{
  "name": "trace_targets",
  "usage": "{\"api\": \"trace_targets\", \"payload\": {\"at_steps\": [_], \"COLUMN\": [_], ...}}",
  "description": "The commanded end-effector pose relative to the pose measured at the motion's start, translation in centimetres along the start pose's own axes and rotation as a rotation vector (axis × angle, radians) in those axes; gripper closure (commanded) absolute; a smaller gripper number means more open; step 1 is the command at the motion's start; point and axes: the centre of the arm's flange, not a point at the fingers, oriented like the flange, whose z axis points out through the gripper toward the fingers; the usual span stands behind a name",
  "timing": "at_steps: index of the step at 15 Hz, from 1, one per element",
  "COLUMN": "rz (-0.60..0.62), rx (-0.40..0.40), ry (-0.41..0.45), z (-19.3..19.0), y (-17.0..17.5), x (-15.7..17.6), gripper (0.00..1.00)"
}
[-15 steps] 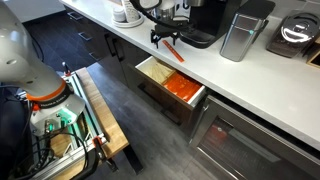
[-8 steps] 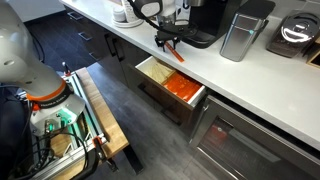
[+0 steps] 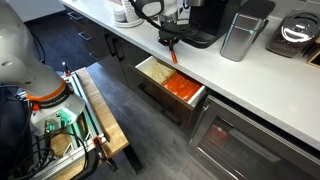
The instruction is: Put the orange object in the open drawer to the right
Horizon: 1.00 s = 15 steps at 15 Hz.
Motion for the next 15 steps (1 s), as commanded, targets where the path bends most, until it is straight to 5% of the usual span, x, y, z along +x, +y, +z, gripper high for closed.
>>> {"api": "trace_targets", "payload": {"at_steps": [1, 8, 15], "rz": [-0.005, -0.064, -0.124], "rx": [-0.002, 0.004, 0.151], "ry": [-0.028, -0.147, -0.263], "z": [-1.2, -8.0, -11.8], "y": [0.3, -0.1, -3.3], "x": [-0.8, -4.6, -11.4], "gripper": [0.98, 1.00, 1.00]}}
